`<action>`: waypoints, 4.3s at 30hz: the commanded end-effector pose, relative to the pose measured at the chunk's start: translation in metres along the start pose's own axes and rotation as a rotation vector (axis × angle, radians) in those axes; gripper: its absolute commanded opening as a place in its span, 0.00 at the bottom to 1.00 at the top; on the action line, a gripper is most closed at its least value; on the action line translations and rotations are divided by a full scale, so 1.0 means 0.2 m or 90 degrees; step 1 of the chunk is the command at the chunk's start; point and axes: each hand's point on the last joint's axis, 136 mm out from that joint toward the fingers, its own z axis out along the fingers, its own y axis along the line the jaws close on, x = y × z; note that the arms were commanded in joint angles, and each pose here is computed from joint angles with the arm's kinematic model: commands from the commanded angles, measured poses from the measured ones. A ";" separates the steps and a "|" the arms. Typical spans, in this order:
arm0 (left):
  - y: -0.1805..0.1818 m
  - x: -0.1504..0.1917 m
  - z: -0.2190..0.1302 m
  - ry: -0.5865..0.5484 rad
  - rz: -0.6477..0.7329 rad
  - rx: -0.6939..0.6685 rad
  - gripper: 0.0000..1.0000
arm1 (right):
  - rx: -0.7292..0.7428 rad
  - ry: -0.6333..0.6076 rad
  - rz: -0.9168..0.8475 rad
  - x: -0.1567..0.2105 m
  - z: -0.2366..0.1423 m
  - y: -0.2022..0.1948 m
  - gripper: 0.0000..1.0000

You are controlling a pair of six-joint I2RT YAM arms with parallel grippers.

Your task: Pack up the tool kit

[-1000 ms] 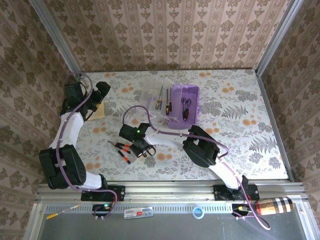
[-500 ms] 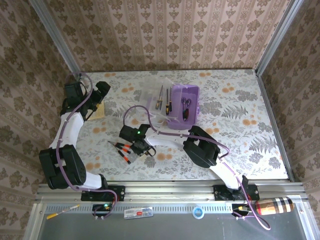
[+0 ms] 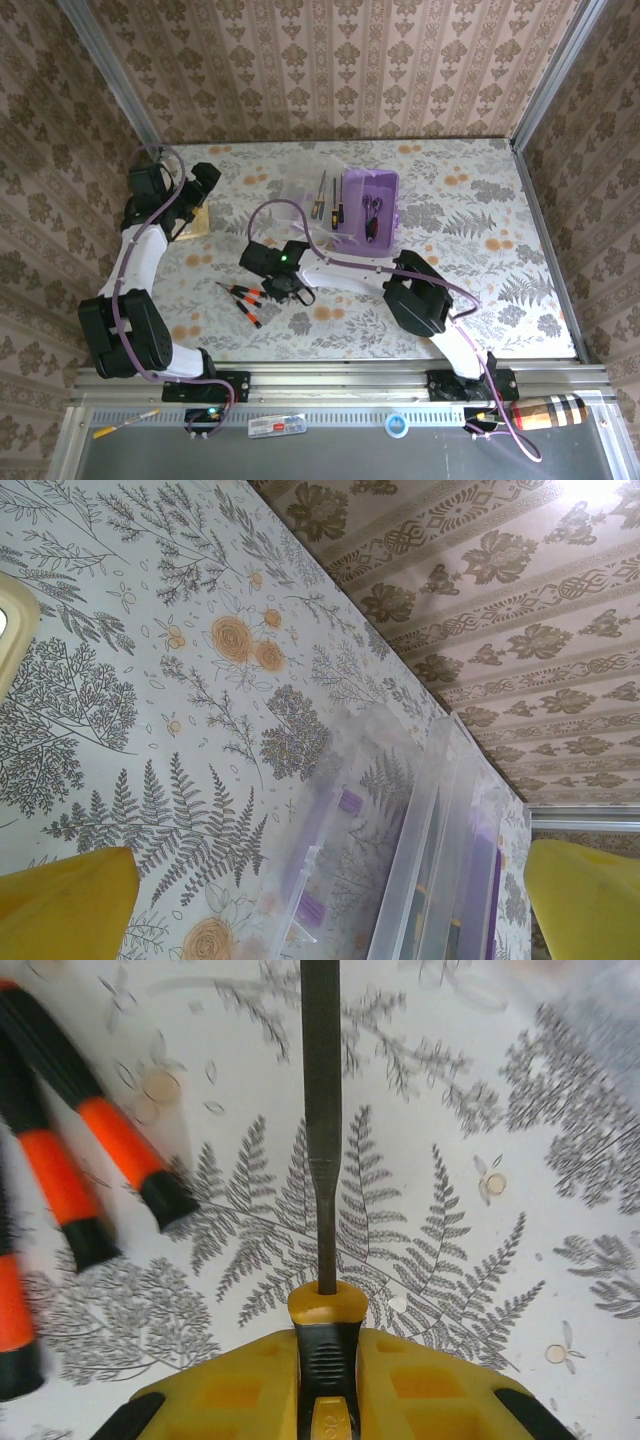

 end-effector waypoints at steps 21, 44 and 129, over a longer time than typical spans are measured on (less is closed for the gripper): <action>-0.13 0.17 0.09 0.065 0.029 0.042 1.00 | -0.042 -0.158 0.237 -0.43 -0.51 -0.71 0.20; -0.31 0.69 0.28 0.249 0.142 0.054 1.00 | -0.005 -0.079 0.476 -0.28 -0.05 -1.28 0.20; 0.67 0.78 -0.65 0.094 -0.102 -0.297 1.00 | -0.118 -0.038 -0.064 -0.09 -0.18 0.27 0.30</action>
